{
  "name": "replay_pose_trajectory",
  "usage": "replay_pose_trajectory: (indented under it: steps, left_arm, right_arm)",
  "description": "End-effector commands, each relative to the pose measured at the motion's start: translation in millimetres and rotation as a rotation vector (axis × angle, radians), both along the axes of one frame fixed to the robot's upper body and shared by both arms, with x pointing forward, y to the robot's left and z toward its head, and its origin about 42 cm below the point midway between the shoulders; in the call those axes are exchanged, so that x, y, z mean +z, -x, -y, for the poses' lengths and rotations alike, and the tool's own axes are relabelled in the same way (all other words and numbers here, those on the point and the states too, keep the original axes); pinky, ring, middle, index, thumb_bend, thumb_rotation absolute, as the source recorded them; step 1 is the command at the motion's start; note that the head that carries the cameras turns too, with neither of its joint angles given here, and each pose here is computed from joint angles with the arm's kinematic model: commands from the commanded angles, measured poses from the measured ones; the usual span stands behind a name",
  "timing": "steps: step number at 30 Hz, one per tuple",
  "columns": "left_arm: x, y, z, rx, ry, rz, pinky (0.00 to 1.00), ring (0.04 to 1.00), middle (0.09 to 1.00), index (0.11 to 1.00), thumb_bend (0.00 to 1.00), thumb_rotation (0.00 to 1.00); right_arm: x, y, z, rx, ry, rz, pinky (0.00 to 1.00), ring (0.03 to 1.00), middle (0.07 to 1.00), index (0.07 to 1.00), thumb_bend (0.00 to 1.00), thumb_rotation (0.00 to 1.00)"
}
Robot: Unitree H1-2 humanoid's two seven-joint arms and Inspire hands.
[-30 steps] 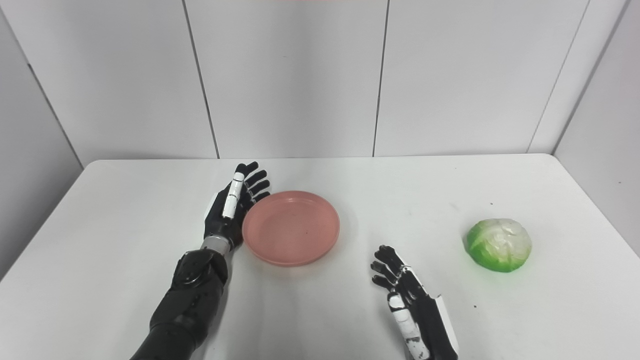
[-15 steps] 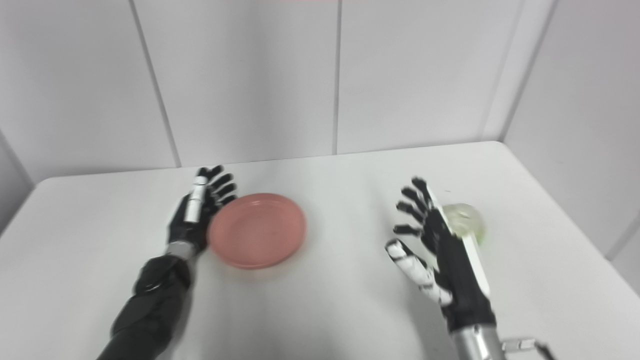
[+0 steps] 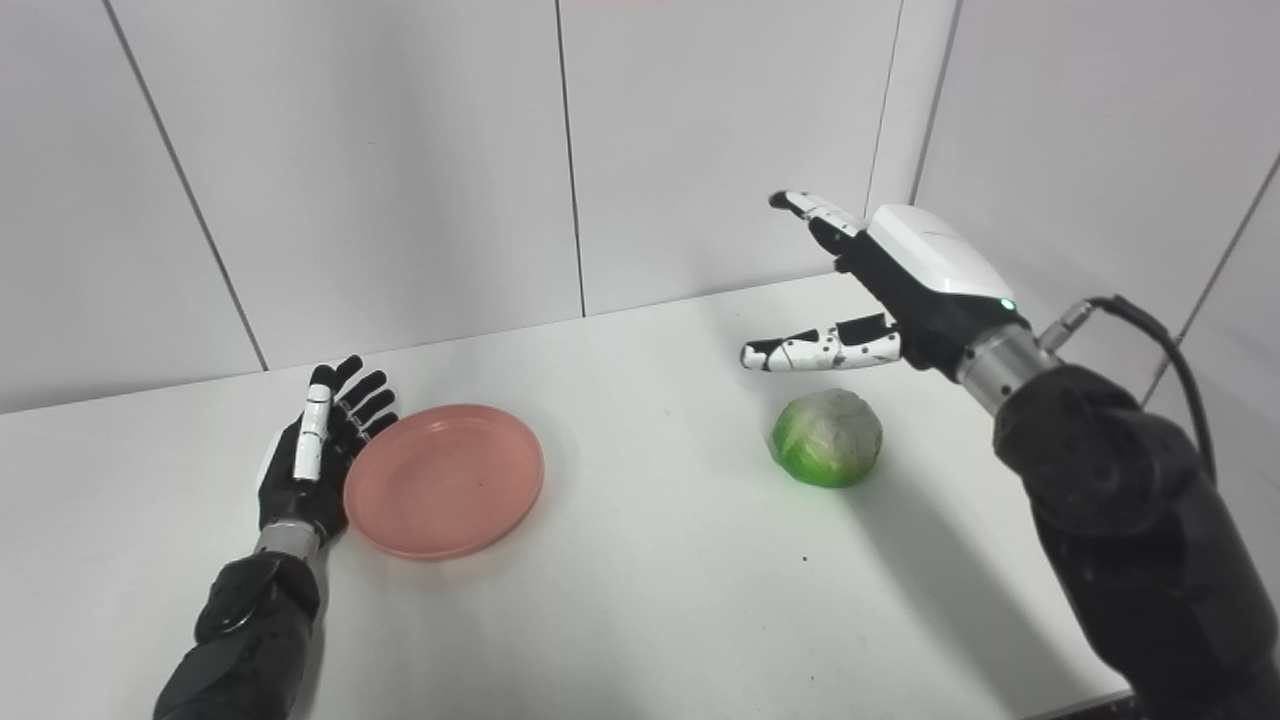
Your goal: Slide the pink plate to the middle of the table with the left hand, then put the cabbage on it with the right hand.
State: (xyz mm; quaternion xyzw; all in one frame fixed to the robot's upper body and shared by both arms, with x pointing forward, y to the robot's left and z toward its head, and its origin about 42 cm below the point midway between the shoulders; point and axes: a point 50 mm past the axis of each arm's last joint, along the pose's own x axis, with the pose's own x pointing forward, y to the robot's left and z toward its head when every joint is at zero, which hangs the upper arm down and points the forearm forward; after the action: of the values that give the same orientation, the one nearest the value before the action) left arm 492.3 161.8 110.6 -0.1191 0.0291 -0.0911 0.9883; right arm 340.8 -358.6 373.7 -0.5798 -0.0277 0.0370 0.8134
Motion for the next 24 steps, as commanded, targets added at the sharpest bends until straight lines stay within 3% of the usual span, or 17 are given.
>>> replay_pose_trajectory:
  steps: [1,5,10,19,24]
  left_arm:
    - [-55,33,-6,-0.005,0.000,-0.209,0.82,0.828,0.823,0.850,0.70,0.81]
    - [-55,32,-9,-0.012,-0.010,-0.210,0.83,0.829,0.827,0.853,0.69,0.81]
    - [-55,33,-7,-0.021,-0.020,-0.209,0.81,0.824,0.822,0.849,0.69,0.82]
    - [-54,32,-5,-0.025,-0.020,-0.199,0.81,0.827,0.823,0.851,0.70,0.82]
    - [-54,32,-8,-0.015,-0.023,-0.205,0.81,0.826,0.823,0.850,0.69,0.82]
  right_arm:
    - [29,-19,8,-0.049,0.128,-0.019,0.74,0.932,0.966,0.922,1.00,0.47]
    - [28,-47,10,-0.088,0.256,-0.195,0.75,0.945,0.976,0.888,1.00,0.44]
    - [18,-66,-1,-0.095,0.347,-0.331,0.78,0.935,0.977,0.898,1.00,0.32]
    - [-11,-98,1,-0.121,0.357,-0.497,0.76,0.943,0.987,0.898,1.00,0.29]
    - [-18,-105,4,-0.103,0.311,-0.566,0.75,0.941,0.987,0.917,1.00,0.35]
